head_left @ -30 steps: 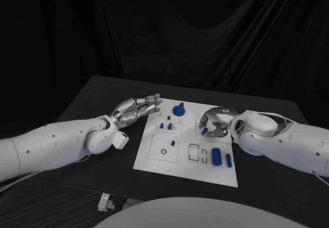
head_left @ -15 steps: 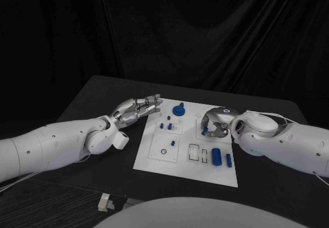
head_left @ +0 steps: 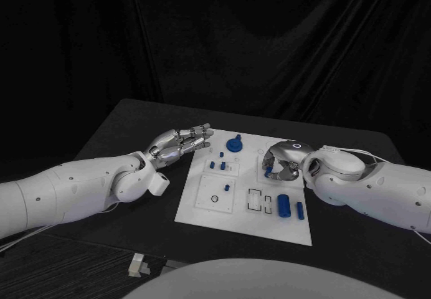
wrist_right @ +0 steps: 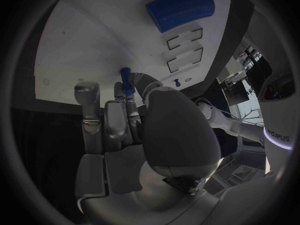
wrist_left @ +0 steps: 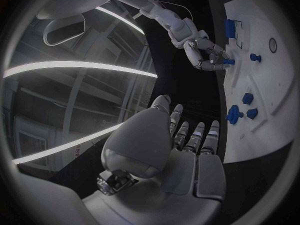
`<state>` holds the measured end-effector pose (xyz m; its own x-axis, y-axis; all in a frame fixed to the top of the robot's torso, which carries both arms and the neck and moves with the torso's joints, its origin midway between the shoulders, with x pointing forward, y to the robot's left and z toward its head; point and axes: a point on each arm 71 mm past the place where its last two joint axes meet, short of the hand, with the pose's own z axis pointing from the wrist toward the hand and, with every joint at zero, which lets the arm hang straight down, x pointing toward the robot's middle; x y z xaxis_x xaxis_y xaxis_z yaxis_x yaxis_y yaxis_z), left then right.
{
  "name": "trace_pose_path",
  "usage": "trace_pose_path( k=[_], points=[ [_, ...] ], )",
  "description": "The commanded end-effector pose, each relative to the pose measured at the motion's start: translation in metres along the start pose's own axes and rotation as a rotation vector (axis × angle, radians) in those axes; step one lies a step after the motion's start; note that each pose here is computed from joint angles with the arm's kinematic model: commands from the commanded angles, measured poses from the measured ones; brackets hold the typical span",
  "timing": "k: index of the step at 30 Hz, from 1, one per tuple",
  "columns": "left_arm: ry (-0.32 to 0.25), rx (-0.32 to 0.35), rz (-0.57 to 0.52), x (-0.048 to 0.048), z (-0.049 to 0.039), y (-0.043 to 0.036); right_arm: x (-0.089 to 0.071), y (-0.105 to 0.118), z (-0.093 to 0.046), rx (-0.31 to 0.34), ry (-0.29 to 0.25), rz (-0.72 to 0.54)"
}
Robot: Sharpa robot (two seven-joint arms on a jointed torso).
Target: Assemble the parts on the task board
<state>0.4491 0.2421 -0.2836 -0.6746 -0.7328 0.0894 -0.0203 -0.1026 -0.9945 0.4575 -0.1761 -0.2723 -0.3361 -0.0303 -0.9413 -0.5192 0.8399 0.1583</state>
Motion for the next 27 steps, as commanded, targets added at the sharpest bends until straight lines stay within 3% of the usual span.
trace_pose_path(
  k=[1,8,16,21,27],
  points=[
    [0.007,0.088,-0.015,0.0014,0.0002,-0.0054,-0.002,0.002,-0.002,-0.017,-0.044,0.003],
    [0.006,0.085,-0.016,0.0011,-0.0002,-0.0047,-0.008,0.003,-0.010,-0.037,-0.095,0.014],
    [0.004,0.081,-0.015,0.0002,-0.0006,-0.0040,-0.036,0.014,-0.018,-0.082,-0.168,0.008],
    [0.006,0.080,-0.015,0.0007,0.0005,-0.0032,-0.051,0.039,-0.022,-0.155,-0.207,-0.002],
    [0.008,0.080,-0.017,0.0016,0.0013,-0.0026,-0.052,0.074,-0.017,-0.255,-0.211,-0.061]
  ],
)
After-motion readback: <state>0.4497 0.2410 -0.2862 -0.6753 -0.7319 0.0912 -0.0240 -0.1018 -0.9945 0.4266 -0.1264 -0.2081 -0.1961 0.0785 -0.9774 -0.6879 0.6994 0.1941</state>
